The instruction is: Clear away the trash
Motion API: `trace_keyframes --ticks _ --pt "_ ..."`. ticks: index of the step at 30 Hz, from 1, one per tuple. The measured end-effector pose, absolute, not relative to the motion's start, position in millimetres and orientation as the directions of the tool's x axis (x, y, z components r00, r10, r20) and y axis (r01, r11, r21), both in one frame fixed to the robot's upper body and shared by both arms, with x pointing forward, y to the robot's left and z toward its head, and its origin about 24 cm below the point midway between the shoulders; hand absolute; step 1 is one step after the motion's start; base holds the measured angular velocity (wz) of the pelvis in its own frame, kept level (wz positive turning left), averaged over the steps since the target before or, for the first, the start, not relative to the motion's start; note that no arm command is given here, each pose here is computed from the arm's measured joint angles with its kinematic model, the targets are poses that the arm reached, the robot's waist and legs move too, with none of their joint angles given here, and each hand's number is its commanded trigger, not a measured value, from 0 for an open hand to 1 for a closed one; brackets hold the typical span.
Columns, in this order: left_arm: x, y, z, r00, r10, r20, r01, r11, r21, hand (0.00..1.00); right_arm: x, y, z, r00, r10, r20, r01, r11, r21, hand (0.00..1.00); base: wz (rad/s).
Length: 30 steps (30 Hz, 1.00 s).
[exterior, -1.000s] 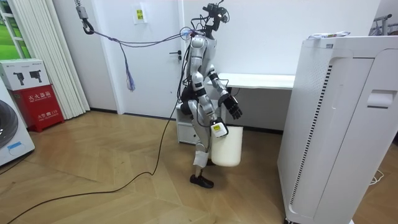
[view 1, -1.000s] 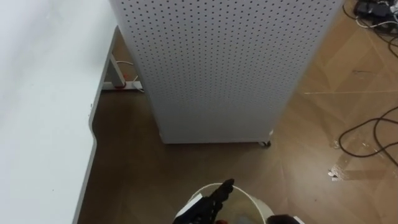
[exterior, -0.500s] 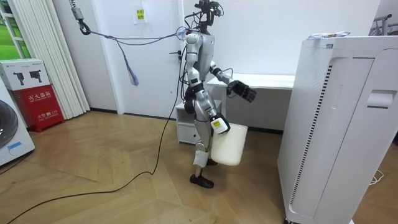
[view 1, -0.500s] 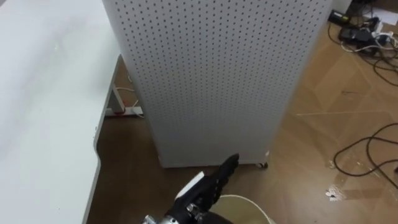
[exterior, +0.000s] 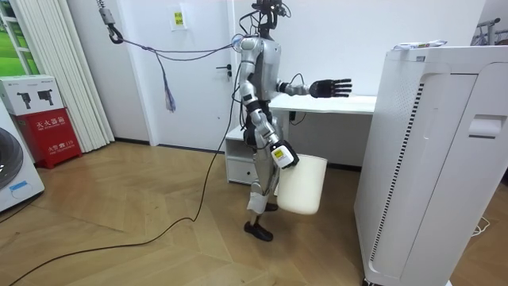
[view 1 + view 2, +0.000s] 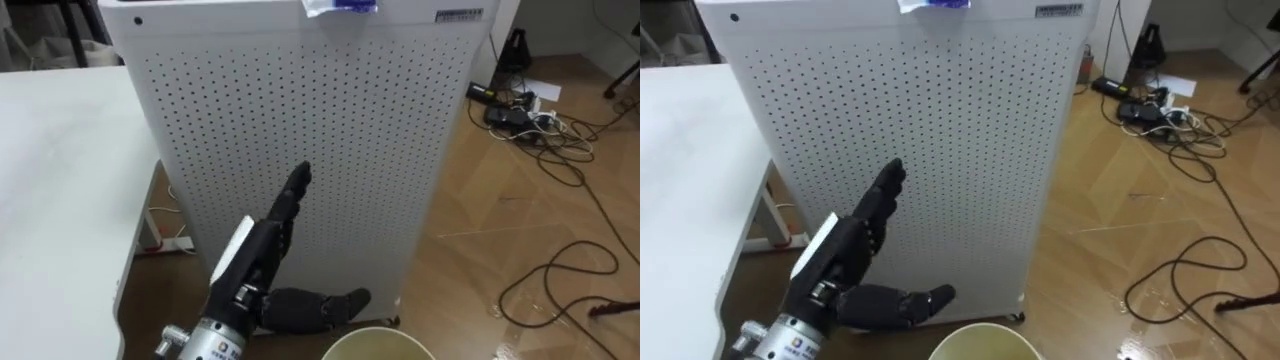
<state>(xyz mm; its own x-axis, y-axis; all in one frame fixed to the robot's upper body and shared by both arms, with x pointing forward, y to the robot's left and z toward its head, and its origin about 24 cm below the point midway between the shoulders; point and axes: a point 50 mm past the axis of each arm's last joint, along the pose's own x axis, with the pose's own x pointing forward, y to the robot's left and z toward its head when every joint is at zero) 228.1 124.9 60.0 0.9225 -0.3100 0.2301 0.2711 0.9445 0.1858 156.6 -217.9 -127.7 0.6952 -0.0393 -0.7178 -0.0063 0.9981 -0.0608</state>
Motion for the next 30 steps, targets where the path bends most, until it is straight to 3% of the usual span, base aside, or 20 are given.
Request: trace_keyframes --ticks 9,25,30 --pt "226 153 89 0.908 -0.122 0.4 0.015 0.965 0.262 0.0 155 -218 -127 0.707 -0.025 -0.707 -0.051 0.995 -0.086 1.0 -0.35" --pt "221 178 110 0.811 0.062 0.582 -0.329 0.871 0.365 0.0 140 -220 -132 0.678 0.009 -0.735 -0.111 0.99 -0.09 1.0 0.0" --pt "220 171 116 0.766 0.053 0.641 -0.342 0.878 0.335 0.0 138 -224 -132 0.672 -0.021 -0.74 -0.09 0.99 -0.109 1.0 0.24"
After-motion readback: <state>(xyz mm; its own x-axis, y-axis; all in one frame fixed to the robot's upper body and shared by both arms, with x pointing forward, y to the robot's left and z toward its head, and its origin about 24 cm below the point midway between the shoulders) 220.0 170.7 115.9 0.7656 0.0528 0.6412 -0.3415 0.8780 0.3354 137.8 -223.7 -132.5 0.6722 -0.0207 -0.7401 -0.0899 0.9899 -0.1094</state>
